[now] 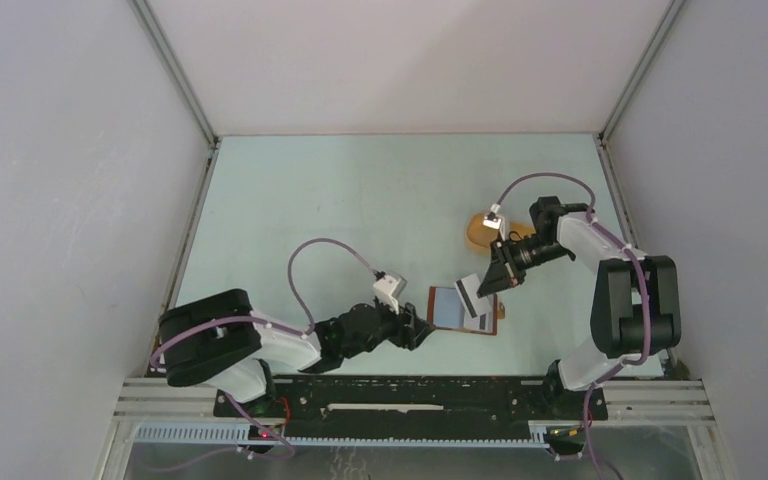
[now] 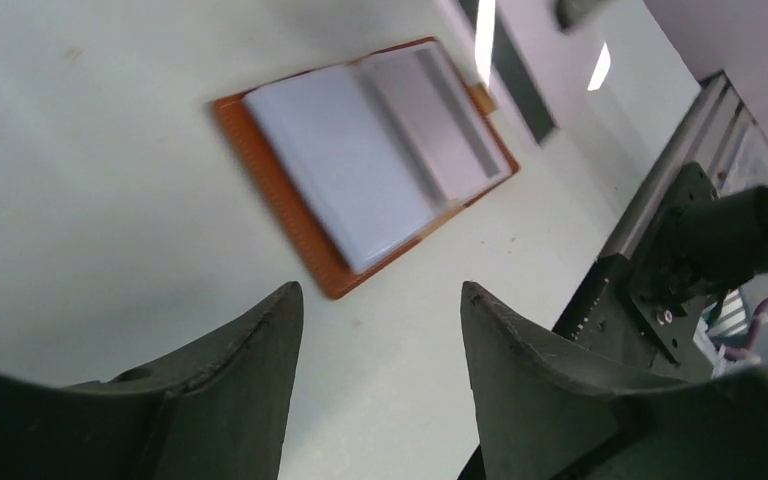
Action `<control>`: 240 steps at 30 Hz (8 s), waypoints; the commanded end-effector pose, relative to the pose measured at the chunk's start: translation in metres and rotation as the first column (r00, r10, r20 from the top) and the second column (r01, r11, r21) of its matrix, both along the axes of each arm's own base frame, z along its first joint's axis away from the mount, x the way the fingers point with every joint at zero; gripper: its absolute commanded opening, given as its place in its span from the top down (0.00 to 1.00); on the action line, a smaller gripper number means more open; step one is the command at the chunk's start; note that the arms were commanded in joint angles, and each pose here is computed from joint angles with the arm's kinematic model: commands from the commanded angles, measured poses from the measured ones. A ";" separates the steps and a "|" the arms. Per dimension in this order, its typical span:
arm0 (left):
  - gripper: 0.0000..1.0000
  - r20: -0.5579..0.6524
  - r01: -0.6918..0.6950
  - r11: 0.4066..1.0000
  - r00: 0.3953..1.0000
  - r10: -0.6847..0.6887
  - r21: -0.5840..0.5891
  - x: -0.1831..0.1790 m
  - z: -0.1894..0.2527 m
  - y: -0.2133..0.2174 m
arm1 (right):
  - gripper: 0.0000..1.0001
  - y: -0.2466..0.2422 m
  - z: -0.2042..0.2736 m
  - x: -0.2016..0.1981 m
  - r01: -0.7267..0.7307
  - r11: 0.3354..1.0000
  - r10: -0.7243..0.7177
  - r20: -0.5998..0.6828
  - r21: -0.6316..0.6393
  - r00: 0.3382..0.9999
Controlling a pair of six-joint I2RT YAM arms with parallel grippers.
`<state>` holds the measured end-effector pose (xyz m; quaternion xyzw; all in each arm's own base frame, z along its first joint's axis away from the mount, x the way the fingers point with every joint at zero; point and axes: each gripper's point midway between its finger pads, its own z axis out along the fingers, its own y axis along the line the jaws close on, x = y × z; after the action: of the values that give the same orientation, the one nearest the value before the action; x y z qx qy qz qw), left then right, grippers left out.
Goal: Put the credit cards into the card holder
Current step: Insert the credit card into the card holder.
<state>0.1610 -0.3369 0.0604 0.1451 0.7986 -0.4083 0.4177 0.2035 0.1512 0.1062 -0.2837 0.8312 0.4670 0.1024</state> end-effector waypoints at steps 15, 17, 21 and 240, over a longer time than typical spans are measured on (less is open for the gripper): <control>0.25 0.635 0.255 0.725 0.355 -0.686 0.640 -0.018 0.029 -0.127 | 1.00 -0.032 0.066 0.032 0.153 0.982 -0.171 0.173 0.115 0.970; 0.25 0.612 0.309 0.710 0.362 -0.703 0.633 -0.017 0.024 -0.131 | 1.00 -0.035 0.067 0.033 0.164 0.979 -0.183 0.174 0.121 0.967; 0.27 0.540 0.402 0.657 0.375 -0.754 0.638 -0.015 0.005 -0.136 | 1.00 -0.039 0.069 0.034 0.174 0.977 -0.195 0.181 0.125 0.964; 0.68 -0.260 -0.182 0.981 0.953 0.159 -0.068 0.078 -0.036 -0.013 | 0.56 0.042 -0.058 0.078 0.324 0.928 -0.352 -0.148 -0.182 0.924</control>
<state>0.2432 -0.3470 0.0235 0.0000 0.8363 -0.4152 0.3580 0.2726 0.1942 0.0299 -0.0619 0.9056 0.4171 0.0459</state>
